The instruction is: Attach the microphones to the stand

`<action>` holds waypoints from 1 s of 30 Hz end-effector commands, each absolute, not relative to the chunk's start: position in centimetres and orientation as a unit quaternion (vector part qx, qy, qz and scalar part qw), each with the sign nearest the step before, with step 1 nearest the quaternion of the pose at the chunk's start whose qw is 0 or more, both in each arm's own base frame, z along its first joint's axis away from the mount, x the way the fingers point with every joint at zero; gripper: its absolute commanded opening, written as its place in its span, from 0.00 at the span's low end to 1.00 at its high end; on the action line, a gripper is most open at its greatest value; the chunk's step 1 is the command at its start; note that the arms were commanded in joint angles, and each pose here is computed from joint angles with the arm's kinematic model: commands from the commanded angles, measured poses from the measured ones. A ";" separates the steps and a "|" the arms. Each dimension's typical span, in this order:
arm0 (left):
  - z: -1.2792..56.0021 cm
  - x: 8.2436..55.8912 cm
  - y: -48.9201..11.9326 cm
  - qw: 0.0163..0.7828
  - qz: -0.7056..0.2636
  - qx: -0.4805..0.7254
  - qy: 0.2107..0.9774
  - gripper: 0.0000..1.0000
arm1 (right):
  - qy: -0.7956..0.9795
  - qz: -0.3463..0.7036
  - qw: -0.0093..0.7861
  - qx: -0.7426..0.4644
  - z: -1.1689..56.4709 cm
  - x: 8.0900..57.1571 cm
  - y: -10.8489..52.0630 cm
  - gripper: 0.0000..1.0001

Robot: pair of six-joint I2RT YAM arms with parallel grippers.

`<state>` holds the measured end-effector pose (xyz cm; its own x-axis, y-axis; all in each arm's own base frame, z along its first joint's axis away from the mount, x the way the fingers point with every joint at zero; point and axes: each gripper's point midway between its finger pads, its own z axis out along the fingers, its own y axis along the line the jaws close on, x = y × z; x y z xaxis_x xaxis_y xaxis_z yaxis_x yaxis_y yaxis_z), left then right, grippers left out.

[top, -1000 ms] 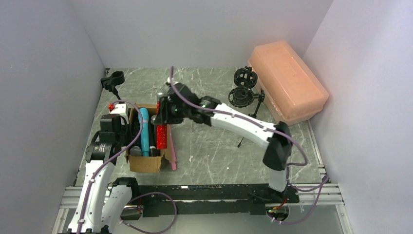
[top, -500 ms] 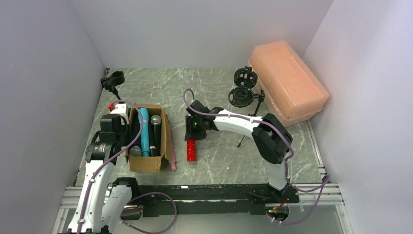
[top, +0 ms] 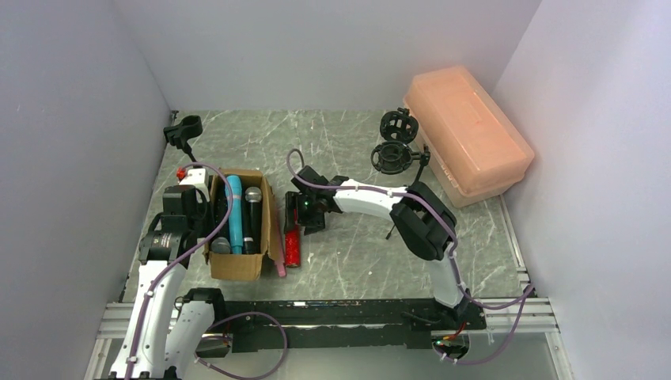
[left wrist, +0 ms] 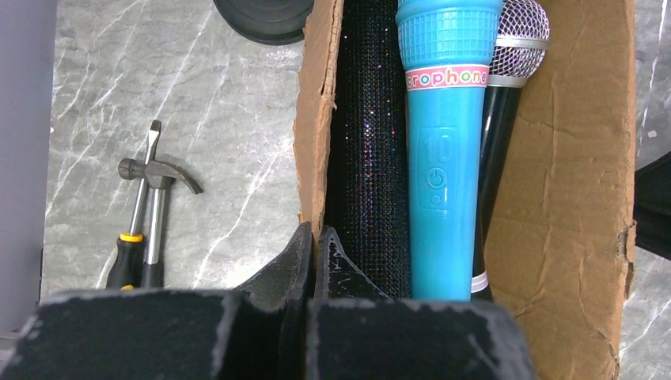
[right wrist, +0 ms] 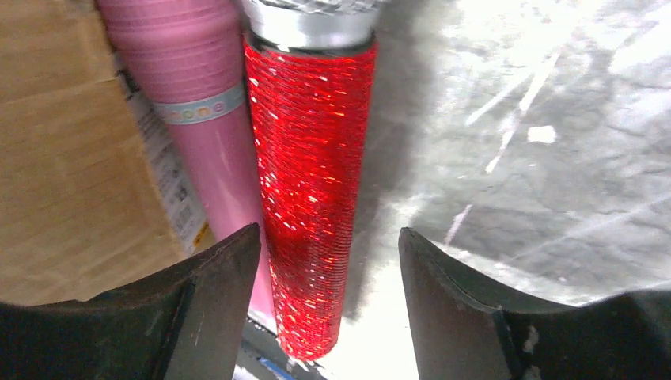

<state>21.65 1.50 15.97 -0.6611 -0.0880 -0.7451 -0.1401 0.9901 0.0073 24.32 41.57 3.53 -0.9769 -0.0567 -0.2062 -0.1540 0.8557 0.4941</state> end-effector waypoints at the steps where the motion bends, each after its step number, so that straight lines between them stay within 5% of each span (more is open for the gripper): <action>1: 19.4 23.4 1.5 0.466 0.029 -0.058 0.882 0.00 | 0.938 0.325 0.109 -0.056 7.7 25.1 44.3 0.69; 10: 19.5 23.2 1.5 0.468 0.028 -0.057 0.882 0.00 | 0.904 0.340 0.257 -0.043 19.5 28.0 43.7 0.65; 15: 19.5 23.2 1.6 0.468 0.030 -0.059 0.881 0.00 | 0.887 0.378 0.253 -0.078 22.6 26.4 47.6 0.62; 30: 19.8 23.2 1.3 0.473 0.022 -0.058 0.879 0.00 | 0.899 0.379 0.157 -0.150 15.1 23.2 55.5 0.64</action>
